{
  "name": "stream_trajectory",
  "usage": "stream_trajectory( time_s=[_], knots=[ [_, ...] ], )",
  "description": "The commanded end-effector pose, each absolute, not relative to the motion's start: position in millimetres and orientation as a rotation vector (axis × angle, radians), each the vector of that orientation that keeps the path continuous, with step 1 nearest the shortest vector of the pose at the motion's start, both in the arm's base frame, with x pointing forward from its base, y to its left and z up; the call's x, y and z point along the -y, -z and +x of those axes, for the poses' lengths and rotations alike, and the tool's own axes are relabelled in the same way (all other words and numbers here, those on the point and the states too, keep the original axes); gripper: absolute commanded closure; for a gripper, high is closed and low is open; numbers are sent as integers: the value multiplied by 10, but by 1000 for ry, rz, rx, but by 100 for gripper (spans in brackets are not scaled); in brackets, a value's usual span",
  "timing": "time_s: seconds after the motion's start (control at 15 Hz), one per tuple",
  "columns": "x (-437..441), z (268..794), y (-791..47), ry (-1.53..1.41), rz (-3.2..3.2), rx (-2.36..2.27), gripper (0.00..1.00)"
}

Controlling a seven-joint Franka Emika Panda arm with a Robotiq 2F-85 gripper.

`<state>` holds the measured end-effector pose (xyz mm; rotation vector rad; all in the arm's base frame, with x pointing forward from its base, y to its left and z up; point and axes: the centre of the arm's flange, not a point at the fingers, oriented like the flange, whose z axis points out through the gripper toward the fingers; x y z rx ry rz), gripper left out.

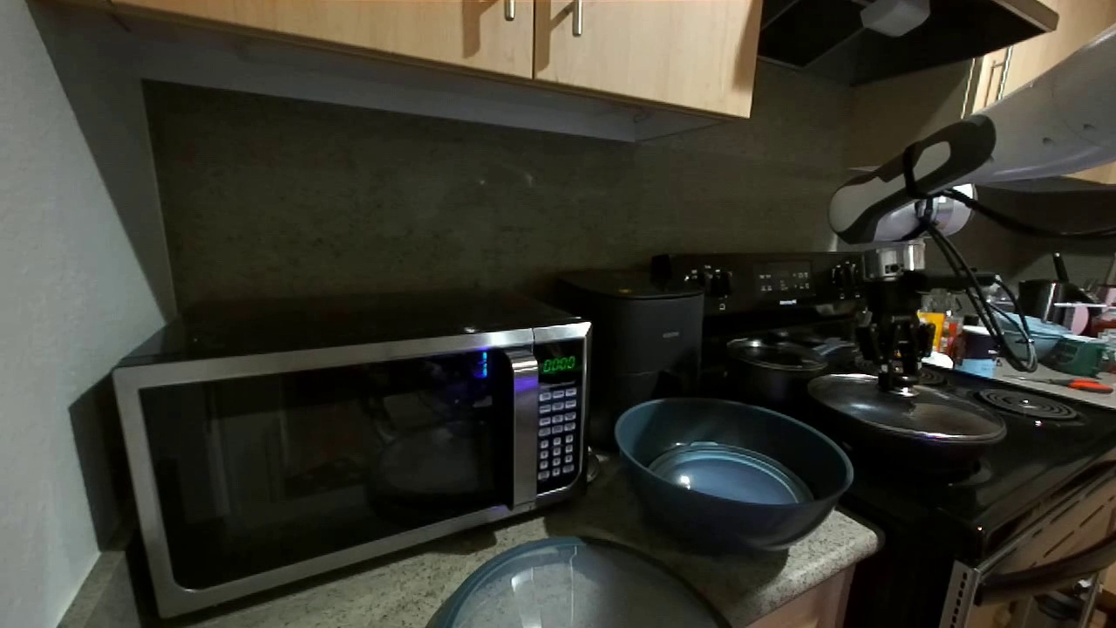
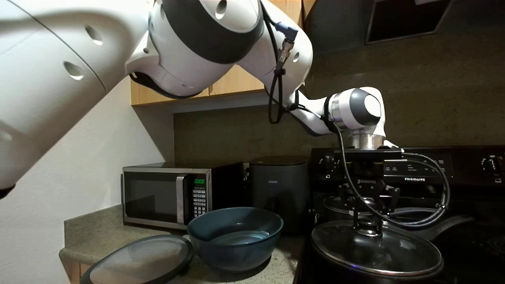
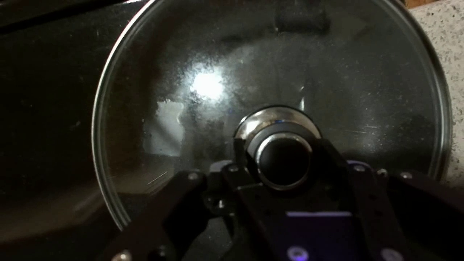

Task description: Remove the lid from the pot and put it inside the bowl

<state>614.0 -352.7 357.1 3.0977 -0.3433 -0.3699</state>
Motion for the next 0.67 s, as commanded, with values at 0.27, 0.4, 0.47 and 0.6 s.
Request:
stream_trajectory(
  time_s=[0.27, 0.4, 0.47, 0.6],
  knots=[
    [3485, 6154, -3618, 375, 3095, 313, 75],
    [3420, 6104, -3756, 313, 3095, 285, 75],
    [3392, 6078, -3820, 288, 3097, 269, 75],
    [3307, 6057, -3999, 195, 3093, 224, 75]
  ],
)
